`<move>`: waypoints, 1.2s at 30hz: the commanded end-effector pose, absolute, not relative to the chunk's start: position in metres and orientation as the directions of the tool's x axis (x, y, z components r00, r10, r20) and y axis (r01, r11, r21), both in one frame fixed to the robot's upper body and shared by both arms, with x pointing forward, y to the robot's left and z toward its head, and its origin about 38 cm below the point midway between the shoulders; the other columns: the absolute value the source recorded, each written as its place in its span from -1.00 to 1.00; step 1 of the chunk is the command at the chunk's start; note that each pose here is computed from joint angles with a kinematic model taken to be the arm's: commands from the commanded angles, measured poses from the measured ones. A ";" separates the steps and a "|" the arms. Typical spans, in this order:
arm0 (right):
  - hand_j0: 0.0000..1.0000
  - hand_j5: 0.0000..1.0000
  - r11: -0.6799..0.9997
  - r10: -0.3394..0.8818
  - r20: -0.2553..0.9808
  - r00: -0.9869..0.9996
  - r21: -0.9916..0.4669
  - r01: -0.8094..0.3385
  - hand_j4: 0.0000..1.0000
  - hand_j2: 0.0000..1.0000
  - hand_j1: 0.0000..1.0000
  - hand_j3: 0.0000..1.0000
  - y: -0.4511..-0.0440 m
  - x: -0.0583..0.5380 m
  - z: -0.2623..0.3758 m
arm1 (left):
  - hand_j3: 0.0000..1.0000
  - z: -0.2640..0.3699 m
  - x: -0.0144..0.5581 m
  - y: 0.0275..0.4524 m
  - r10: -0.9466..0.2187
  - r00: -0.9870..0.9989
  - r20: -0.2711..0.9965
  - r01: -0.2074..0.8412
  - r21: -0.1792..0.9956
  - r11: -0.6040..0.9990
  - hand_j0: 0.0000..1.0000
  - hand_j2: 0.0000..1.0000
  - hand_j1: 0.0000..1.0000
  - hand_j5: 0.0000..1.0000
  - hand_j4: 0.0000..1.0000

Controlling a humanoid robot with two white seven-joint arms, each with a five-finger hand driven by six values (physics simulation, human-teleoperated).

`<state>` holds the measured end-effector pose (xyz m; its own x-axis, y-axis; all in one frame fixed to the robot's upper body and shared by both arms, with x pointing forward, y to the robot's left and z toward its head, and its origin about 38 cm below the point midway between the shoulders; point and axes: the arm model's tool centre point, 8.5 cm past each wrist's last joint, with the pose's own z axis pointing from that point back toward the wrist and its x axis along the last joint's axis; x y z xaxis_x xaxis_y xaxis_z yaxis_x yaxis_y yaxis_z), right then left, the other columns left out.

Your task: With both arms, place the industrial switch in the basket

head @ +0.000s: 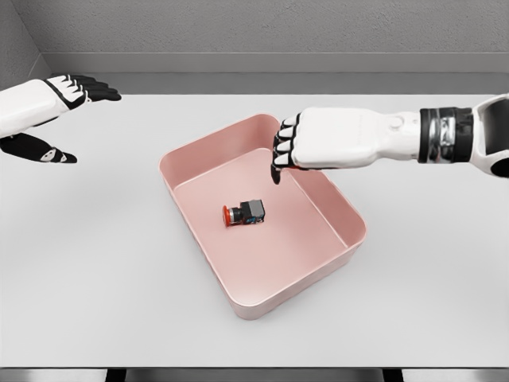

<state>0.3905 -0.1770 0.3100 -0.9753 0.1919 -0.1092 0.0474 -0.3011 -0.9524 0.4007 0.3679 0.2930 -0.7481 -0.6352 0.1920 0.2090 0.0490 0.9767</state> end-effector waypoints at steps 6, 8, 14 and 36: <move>0.25 0.25 -0.297 0.146 -0.093 -0.985 -0.954 0.046 0.25 0.25 0.25 0.25 -0.155 0.388 0.306 | 1.00 0.294 0.400 0.369 -0.636 -0.745 0.200 0.212 0.976 0.058 1.00 1.00 1.00 1.00 1.00; 0.94 0.94 -0.287 0.135 -0.094 -0.986 -0.956 0.052 0.94 0.94 0.94 0.94 -0.150 0.387 0.308 | 1.00 0.294 0.400 0.369 -0.636 -0.745 0.200 0.212 0.976 0.058 1.00 1.00 1.00 1.00 1.00; 1.00 1.00 -0.286 0.135 -0.097 -0.986 -0.957 0.055 1.00 1.00 1.00 1.00 -0.149 0.388 0.309 | 1.00 0.294 0.400 0.368 -0.635 -0.747 0.197 0.212 0.976 0.053 1.00 1.00 1.00 1.00 1.00; 1.00 1.00 -0.174 0.622 0.133 -0.771 -0.937 -0.302 1.00 1.00 1.00 1.00 -0.349 0.423 0.280 | 1.00 0.286 0.398 0.369 -0.637 -0.744 0.205 0.228 0.972 0.046 1.00 1.00 1.00 1.00 1.00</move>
<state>0.4205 -0.3391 0.2783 -0.7928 0.5995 0.1100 -0.2854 -0.2056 -0.9361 0.3982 0.3686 0.2852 -0.7443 -0.6373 0.1999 0.2277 0.0392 0.9729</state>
